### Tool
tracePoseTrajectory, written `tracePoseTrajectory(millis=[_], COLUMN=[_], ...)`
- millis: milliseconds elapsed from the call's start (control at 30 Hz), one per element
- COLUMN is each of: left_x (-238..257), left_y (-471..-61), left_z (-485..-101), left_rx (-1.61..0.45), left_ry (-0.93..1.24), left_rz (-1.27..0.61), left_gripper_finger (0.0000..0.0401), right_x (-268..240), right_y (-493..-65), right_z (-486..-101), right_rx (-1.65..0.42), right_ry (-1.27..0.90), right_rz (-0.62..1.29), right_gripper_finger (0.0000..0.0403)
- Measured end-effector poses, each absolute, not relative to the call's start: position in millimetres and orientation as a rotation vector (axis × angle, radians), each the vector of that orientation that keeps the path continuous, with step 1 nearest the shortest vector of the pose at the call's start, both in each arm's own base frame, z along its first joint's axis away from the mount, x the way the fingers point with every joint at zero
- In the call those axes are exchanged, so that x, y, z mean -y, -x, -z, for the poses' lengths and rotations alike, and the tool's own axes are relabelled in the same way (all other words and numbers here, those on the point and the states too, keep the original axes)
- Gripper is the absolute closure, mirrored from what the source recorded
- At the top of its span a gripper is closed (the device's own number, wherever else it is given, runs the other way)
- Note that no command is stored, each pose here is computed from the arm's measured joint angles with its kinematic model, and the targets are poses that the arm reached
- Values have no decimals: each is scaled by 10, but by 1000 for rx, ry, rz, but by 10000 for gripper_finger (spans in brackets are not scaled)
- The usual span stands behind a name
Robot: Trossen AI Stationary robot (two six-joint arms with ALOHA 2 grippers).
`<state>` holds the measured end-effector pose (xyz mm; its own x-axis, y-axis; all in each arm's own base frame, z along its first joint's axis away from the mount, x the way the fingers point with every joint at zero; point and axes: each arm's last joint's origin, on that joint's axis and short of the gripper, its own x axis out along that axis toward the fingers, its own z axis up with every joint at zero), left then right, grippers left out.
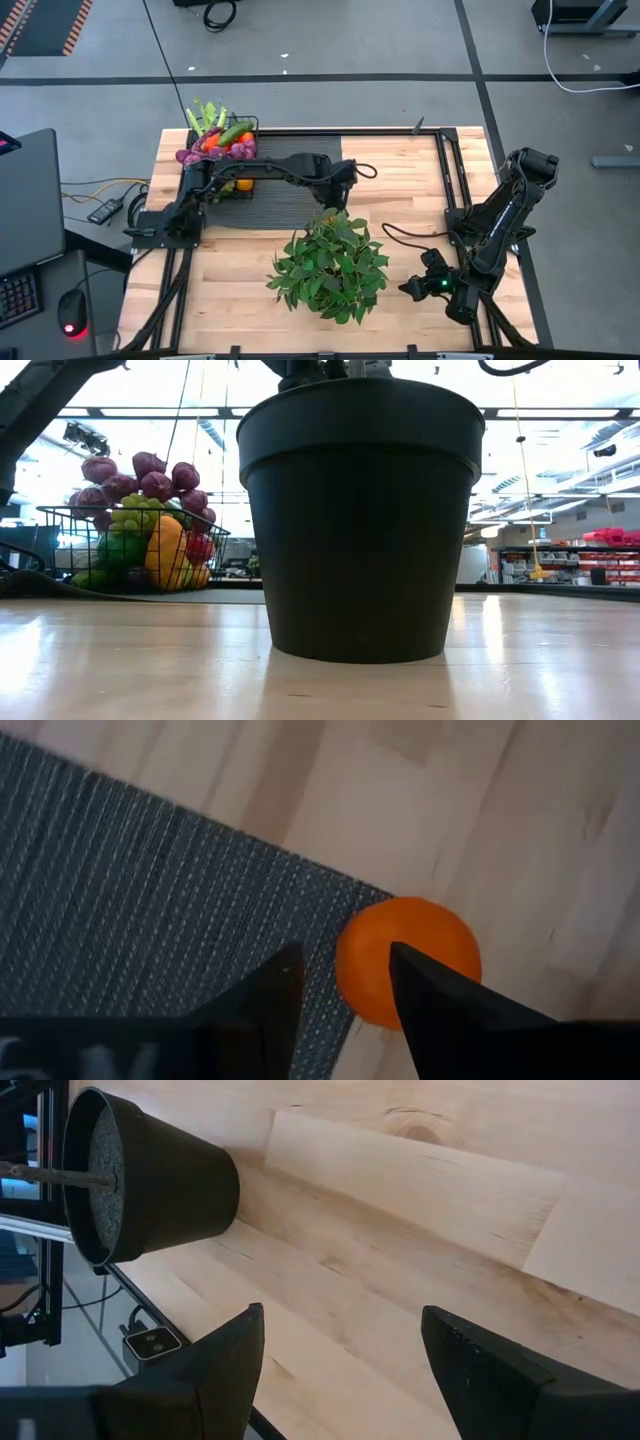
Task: Build produce basket
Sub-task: Put the orange into the wire basket
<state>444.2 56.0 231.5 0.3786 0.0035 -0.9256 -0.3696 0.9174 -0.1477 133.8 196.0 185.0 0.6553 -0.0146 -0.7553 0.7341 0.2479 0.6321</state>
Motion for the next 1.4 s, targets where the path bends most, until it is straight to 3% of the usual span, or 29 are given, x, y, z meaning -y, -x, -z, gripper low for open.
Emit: tracePoseTrajectory(millis=[133,400,567,1033,1400], left_x=[-520,-496,-479,-450,-242], left_y=[-4439,-4452,-4474,-4526,-4586], left_z=[-2308,-2308,-2317,-2337,-2262], left_rx=[-1186,-1180,-1158,-1099,-1104], left_ry=[244,160,152,239,15], left_rz=[-165,-125,-118,-167,-3], left_gripper_finger=[216,94,40,28,28], right_x=[-1957,-1954,-1951,-1944,-1935], right_y=[-1337,-1336,-1338,-1334,-1329], right_z=[-1848,-1847,-1850,-1847,-1842], right_rx=[-716,-715,-699,-698,-699], right_ry=[-1223,-1219,-1217,-1211,-1199], right_rz=[576,578,577,583,590], right_gripper_finger=[129,129,129,129,129])
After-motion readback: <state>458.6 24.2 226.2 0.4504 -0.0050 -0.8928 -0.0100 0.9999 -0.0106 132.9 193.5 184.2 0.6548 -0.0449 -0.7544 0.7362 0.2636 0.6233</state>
